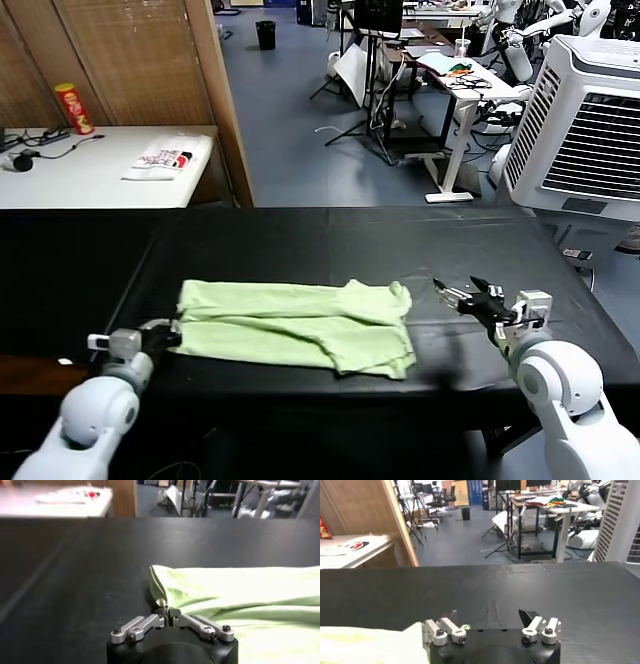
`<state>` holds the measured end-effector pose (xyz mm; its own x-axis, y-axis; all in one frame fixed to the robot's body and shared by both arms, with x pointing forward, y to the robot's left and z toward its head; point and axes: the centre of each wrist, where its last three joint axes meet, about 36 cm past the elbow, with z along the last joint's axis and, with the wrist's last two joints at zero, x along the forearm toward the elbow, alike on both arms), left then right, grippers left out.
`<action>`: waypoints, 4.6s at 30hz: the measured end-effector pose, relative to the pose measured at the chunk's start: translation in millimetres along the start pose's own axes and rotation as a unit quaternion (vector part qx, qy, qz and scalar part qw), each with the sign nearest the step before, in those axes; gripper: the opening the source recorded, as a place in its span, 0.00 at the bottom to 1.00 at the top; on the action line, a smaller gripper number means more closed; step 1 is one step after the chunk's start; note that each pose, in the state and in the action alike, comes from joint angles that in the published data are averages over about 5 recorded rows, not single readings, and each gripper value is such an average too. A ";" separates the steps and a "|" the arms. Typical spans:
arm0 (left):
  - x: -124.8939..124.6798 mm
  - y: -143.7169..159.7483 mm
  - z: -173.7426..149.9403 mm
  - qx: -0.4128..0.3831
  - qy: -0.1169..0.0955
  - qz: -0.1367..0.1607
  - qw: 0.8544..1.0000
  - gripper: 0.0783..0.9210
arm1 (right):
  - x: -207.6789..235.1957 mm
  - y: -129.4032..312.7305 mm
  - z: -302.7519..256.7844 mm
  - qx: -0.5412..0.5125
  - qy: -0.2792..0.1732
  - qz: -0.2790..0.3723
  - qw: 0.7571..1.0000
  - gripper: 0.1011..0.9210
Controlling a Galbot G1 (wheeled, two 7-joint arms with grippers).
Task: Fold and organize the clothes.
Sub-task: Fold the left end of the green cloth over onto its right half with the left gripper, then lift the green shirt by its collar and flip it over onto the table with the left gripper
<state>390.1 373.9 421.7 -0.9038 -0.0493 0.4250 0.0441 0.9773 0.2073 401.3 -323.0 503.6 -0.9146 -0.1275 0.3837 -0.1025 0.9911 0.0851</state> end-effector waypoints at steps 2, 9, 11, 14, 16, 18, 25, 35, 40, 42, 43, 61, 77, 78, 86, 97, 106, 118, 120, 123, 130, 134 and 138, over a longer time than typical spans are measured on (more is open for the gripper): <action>-1.4 20.5 -4.3 -0.023 -0.002 -0.018 1.000 0.10 | 0.2 -0.4 0.6 -0.002 -0.002 0.001 1.000 0.85; 1.3 78.8 -23.2 -0.097 0.002 -0.072 0.993 0.10 | 1.1 0.7 6.3 -0.004 -0.003 0.002 1.000 0.85; 3.6 80.9 -26.0 -0.103 0.006 -0.079 0.991 0.10 | 1.5 1.8 8.3 -0.002 -0.003 0.004 1.000 0.85; 8.8 70.3 -29.5 -0.093 0.013 -0.075 0.993 0.10 | 2.6 3.8 10.9 0.000 -0.004 0.005 1.000 0.85; 14.6 54.8 -34.8 -0.075 0.013 -0.064 0.995 0.10 | 4.1 4.7 12.1 0.002 -0.004 0.007 1.000 0.85; 22.8 34.2 -43.5 -0.051 0.007 -0.045 0.998 0.10 | 6.3 5.0 13.2 0.004 -0.004 0.010 1.000 0.85; 54.1 -43.2 -72.0 0.036 -0.023 0.052 0.998 0.10 | 14.3 3.0 16.5 0.007 -0.003 0.021 1.000 0.85; 66.2 -112.8 -84.6 0.099 -0.034 0.148 0.983 0.10 | 21.3 3.1 24.5 0.007 0.001 0.031 0.999 0.85; 65.5 -133.7 -85.0 0.109 -0.034 0.170 0.979 0.10 | 21.3 4.5 26.6 0.008 0.003 0.031 0.999 0.85; 64.7 -141.2 -83.9 0.113 -0.031 0.176 0.977 0.10 | 20.6 5.1 27.3 0.008 0.004 0.031 0.999 0.85; 64.4 -144.5 -83.5 0.115 -0.030 0.179 0.977 0.10 | 20.2 5.4 27.7 0.008 0.005 0.031 0.999 0.85; 52.9 -183.8 -75.2 0.136 -0.009 0.198 0.971 0.10 | 8.4 12.9 33.7 0.011 0.014 0.020 1.000 0.85; 62.5 -180.5 -84.5 0.174 -0.075 0.228 0.955 0.83 | -16.6 45.8 32.2 0.031 -0.011 -0.103 0.994 0.85; 63.0 -174.3 -83.5 0.165 -0.079 0.219 0.959 0.84 | -19.7 51.2 32.2 0.034 -0.014 -0.115 0.993 0.85; 63.3 -135.9 -66.7 0.114 -0.081 0.140 0.980 0.85 | -58.7 100.6 27.5 0.062 -0.022 -0.179 0.982 0.85; 62.8 -124.9 -43.1 0.107 -0.059 0.098 0.988 0.85 | -112.6 143.6 44.2 0.069 0.006 -0.215 0.974 0.72; 60.8 -116.9 -40.8 0.108 -0.061 0.088 0.988 0.85 | -128.0 154.1 63.9 0.062 0.008 -0.201 0.978 0.27; 30.0 -93.2 -35.9 0.161 -0.080 0.111 0.977 0.85 | -115.0 141.5 61.1 0.063 -0.017 -0.200 0.978 0.43; 20.7 -86.3 -33.6 0.181 -0.078 0.121 0.973 0.85 | -107.6 135.2 55.3 0.055 -0.026 -0.201 0.978 0.57; 6.4 -73.0 -29.0 0.216 -0.068 0.136 0.964 0.85 | -92.1 124.0 45.4 0.044 -0.041 -0.201 0.978 0.75; -18.9 -44.0 -14.2 0.304 -0.043 0.157 0.939 0.85 | -50.8 108.7 33.5 0.035 -0.065 -0.197 0.978 0.85; -26.8 -35.7 -5.6 0.345 -0.027 0.169 0.923 0.85 | -33.8 108.7 34.5 0.031 -0.070 -0.198 0.977 0.85; -31.3 -32.8 1.4 0.375 -0.010 0.180 0.909 0.85 | -25.4 108.5 35.0 0.029 -0.072 -0.197 0.977 0.85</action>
<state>416.4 343.6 400.3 -0.8960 0.2975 0.3296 0.0420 0.7957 -0.6042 399.7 -210.9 470.9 -0.8446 -0.4973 0.1985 -0.4762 0.8671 0.1463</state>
